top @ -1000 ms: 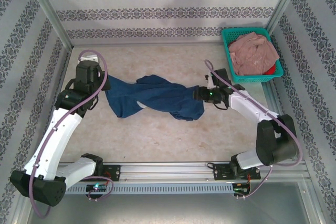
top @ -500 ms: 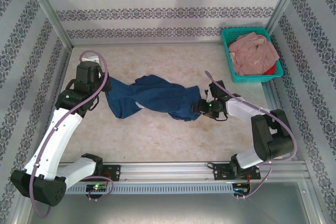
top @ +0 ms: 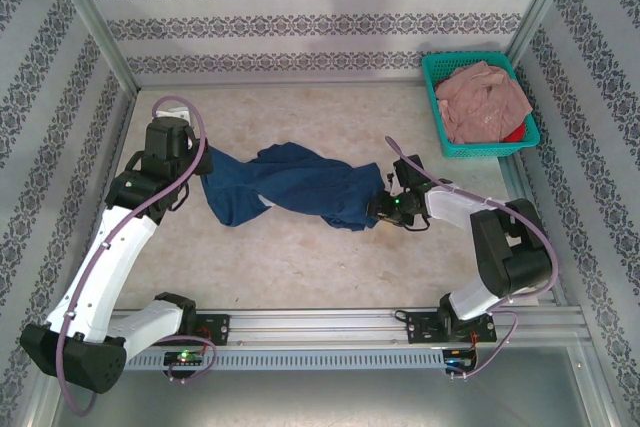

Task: Fold the inside-out t-shirt
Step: Flatten out the T-shirt at the center of the table.

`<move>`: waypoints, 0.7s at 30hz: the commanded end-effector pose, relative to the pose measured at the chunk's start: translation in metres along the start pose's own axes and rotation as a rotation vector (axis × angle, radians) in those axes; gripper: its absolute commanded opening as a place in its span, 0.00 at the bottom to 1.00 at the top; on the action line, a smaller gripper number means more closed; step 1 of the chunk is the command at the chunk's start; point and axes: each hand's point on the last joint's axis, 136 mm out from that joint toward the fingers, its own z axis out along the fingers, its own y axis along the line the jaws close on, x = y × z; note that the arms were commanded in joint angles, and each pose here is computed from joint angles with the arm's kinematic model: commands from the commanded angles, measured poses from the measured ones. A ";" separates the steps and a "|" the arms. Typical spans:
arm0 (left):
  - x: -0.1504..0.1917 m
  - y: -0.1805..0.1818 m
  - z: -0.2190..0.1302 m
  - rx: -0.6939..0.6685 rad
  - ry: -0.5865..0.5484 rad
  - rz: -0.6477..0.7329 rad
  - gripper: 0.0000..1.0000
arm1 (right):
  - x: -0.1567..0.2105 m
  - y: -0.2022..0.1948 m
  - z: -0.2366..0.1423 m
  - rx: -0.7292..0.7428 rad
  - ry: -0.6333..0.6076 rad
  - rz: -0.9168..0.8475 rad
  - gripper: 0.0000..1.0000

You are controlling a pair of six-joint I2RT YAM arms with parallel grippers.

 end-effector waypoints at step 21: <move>0.003 0.002 -0.005 0.009 -0.002 -0.013 0.00 | -0.011 -0.007 0.000 0.056 -0.049 -0.043 0.36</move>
